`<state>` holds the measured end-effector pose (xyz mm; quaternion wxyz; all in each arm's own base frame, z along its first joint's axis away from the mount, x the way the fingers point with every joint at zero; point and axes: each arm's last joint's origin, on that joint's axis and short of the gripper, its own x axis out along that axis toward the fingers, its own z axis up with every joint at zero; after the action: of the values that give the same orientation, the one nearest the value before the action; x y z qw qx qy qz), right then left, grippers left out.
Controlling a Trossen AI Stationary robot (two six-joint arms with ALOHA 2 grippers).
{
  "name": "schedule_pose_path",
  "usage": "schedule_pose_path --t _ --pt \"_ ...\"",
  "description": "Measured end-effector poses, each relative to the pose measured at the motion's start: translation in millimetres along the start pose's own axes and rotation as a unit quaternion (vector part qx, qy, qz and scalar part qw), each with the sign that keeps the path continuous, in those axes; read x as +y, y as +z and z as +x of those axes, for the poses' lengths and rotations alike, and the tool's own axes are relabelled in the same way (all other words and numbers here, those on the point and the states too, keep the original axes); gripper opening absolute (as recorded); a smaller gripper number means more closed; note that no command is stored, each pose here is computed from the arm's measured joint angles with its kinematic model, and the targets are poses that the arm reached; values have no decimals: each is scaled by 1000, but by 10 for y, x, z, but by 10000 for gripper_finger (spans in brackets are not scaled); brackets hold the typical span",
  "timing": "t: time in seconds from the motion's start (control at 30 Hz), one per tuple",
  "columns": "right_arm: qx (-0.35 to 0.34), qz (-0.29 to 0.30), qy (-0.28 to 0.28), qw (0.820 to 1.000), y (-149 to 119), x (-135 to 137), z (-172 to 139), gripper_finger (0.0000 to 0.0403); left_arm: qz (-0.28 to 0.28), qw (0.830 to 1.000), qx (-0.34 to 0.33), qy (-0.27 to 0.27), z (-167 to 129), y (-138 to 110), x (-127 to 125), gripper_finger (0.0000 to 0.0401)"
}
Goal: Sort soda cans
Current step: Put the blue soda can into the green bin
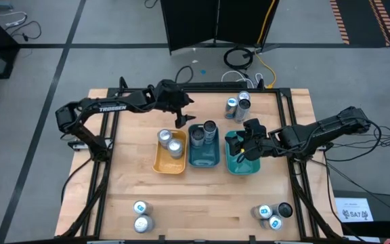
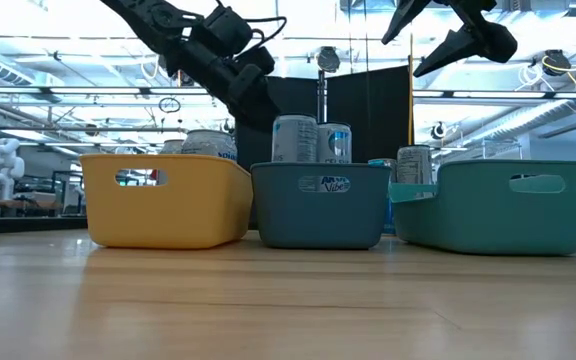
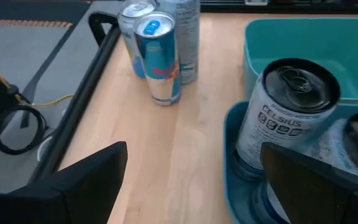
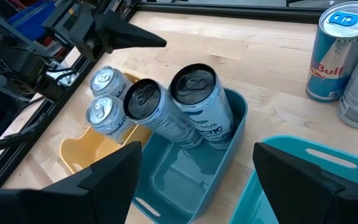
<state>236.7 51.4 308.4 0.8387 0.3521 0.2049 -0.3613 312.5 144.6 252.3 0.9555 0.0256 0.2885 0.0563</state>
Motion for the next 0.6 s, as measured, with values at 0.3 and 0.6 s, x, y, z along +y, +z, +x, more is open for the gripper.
schedule_pose_path --t 0.3,0.6 --pt "0 1 0 1000 0 0 1 299 0 1000 3 13 -1 -2 14 378" --pt "-2 32 -18 999 26 -41 26 299 23 992 -6 127 -186 214 97 378"
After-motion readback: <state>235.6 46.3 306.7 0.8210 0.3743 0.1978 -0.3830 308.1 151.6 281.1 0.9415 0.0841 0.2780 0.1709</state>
